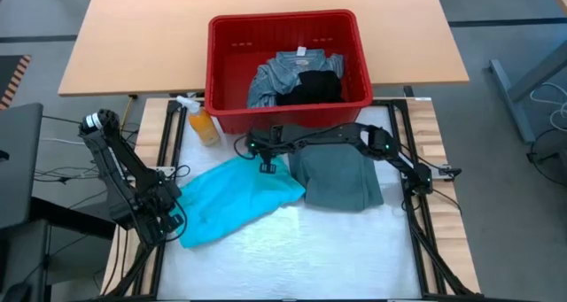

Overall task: Fold Laundry from Bin
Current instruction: Fold the light blue shorts

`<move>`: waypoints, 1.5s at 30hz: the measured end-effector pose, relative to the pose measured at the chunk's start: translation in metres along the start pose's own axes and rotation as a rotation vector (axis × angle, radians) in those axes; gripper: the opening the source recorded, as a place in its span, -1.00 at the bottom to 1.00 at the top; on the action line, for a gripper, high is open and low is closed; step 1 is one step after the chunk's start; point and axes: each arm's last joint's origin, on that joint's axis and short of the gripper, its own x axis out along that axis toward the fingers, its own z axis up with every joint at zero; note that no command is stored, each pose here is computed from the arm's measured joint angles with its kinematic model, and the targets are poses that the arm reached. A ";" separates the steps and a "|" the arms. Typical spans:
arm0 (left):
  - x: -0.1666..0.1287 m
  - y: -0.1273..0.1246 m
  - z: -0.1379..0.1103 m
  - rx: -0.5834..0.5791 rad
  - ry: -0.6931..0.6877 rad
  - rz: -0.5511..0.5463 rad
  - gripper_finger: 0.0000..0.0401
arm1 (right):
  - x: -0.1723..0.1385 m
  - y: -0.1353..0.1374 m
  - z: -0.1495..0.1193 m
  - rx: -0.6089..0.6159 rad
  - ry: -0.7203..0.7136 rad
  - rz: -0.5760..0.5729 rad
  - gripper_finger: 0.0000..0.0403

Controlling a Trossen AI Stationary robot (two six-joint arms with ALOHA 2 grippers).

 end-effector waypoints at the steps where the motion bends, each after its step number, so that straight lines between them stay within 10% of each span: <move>1: 0.000 0.000 0.000 0.004 0.005 0.001 -0.99 | -0.001 -0.001 0.001 -0.004 -0.006 -0.009 -0.82; 21: -0.001 0.005 -0.005 -0.015 0.211 0.090 -0.53 | -0.047 0.021 0.026 -0.275 -0.038 -0.292 -0.11; 32: -0.021 -0.002 0.003 0.074 0.059 -0.053 -0.58 | -0.042 0.004 0.023 -0.256 0.011 -0.373 0.11; 39: -0.021 -0.008 0.015 0.132 -0.254 -0.112 -0.66 | -0.070 0.031 0.021 -0.241 -0.012 -0.287 0.11; 45: -0.013 -0.024 0.041 0.277 -0.388 -0.134 -0.69 | -0.126 0.072 0.016 -0.102 -0.092 0.003 0.11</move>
